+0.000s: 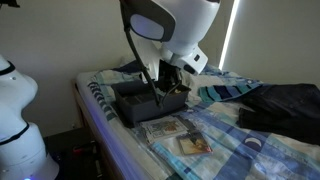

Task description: Pick the magazines on the bed and put them in the box

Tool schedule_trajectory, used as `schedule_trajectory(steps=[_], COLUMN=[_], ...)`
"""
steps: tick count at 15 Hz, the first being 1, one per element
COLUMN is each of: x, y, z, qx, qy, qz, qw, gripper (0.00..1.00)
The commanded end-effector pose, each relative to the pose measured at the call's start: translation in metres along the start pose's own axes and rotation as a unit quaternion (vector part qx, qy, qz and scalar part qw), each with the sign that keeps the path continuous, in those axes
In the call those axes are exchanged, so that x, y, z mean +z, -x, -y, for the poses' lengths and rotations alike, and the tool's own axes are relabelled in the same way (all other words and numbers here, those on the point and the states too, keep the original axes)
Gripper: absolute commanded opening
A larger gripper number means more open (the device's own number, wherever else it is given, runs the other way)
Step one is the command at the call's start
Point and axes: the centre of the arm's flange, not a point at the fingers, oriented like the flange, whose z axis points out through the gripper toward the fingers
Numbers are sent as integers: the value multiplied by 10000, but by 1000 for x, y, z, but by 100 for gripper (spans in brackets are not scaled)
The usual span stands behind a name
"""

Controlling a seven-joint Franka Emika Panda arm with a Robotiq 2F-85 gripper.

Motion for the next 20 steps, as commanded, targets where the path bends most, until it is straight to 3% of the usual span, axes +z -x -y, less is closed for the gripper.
schedule_trajectory(steps=[1, 12, 20], x=[-9, 0, 8], y=[0, 13, 13], z=[-23, -103, -107], qx=[386, 1162, 1098], qy=[61, 275, 212], qz=[-255, -292, -161], qw=[9989, 9924, 9936], gripper=[100, 100, 100])
